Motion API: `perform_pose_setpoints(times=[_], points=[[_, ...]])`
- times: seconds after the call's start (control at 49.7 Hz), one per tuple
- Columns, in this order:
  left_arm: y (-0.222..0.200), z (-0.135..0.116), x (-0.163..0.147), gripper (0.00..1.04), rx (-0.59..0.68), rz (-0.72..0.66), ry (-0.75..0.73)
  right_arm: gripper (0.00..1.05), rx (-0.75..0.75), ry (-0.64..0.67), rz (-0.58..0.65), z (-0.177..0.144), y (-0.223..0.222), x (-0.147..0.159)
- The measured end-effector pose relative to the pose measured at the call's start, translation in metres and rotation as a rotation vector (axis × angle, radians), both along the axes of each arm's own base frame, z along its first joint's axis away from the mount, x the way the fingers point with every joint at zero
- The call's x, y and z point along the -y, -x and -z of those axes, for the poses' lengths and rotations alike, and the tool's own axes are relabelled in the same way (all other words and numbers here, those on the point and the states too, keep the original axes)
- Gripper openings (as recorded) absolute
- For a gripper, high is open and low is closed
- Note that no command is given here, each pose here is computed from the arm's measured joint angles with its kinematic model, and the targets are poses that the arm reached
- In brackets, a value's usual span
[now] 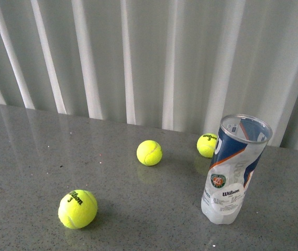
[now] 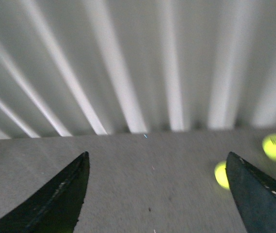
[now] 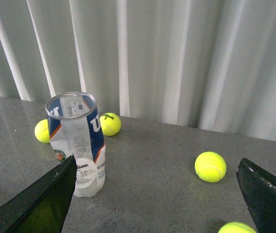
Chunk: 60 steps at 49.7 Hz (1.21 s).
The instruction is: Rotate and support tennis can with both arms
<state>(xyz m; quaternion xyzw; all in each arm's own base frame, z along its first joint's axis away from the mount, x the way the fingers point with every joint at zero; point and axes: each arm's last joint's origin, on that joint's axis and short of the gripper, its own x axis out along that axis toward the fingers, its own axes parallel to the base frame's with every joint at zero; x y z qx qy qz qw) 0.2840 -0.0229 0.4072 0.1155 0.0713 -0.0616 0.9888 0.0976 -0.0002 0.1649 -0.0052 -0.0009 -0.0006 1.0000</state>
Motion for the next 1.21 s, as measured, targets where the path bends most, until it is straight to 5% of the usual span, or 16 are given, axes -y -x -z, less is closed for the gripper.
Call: perform_pose_setpoints(times=[0.081,0.141,0.282,0.403,0.725,1.208], points=[[0.045,0.033,-0.022,0.66,0.195,-0.117,0.152,0.98,0.000,0.000,0.002,0.000,0.000,0.000],[0.062,0.054,-0.025,0.58,0.224,-0.137,0.184,0.98,0.000,0.000,0.001,0.000,0.000,0.000],[0.086,0.125,-0.024,0.25,0.156,-0.126,0.216,0.98,0.000,0.000,-0.002,0.000,0.000,0.000],[0.100,0.159,-0.023,0.04,0.119,-0.121,0.224,0.98,0.000,0.000,0.001,0.000,0.000,0.000],[0.135,0.203,-0.023,0.04,0.136,-0.124,0.230,0.98,0.000,0.000,0.000,0.000,0.000,0.000],[0.156,0.225,-0.023,0.04,0.141,-0.124,0.230,0.98,0.000,0.000,0.000,0.000,0.000,0.000]])
